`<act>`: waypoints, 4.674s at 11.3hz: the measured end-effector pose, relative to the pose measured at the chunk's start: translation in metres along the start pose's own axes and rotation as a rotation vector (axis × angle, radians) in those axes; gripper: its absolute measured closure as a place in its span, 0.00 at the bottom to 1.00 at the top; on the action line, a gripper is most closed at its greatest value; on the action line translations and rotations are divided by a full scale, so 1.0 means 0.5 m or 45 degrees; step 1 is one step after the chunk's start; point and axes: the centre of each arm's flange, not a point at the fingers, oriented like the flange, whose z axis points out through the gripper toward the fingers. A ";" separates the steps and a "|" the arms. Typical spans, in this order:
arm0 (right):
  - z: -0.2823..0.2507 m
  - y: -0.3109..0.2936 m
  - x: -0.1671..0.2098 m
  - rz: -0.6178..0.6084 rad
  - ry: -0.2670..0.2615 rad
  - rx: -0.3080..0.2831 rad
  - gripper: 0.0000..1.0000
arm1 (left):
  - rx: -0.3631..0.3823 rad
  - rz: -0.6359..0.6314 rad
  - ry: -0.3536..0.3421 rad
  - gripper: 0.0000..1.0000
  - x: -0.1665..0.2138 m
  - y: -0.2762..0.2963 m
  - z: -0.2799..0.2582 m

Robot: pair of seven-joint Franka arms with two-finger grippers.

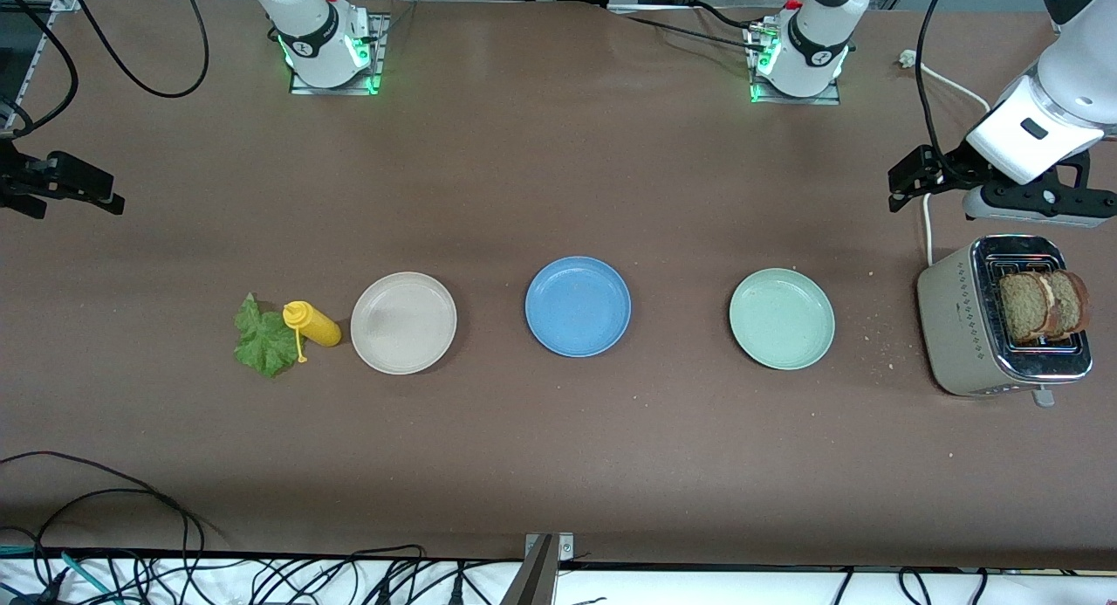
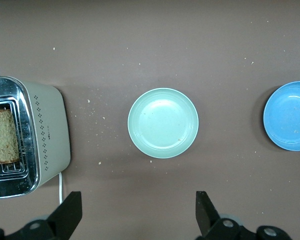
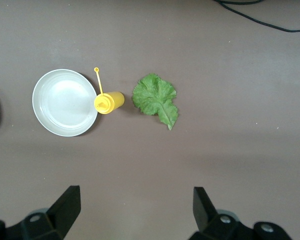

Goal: Make sandwich in blue plate with both arms

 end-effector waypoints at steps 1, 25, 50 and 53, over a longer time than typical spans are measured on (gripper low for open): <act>0.000 0.000 0.000 0.000 0.000 0.000 0.00 | 0.000 -0.002 0.000 0.00 0.000 -0.002 0.000; -0.001 -0.003 0.000 -0.004 0.001 0.000 0.00 | -0.057 -0.188 -0.170 0.00 0.096 -0.502 0.294; -0.001 0.003 0.000 0.002 0.002 -0.001 0.00 | -0.134 0.283 -0.342 0.91 0.135 -0.160 0.116; -0.001 0.003 0.000 0.002 0.002 -0.001 0.00 | -0.397 0.375 -0.395 0.91 0.154 0.034 0.175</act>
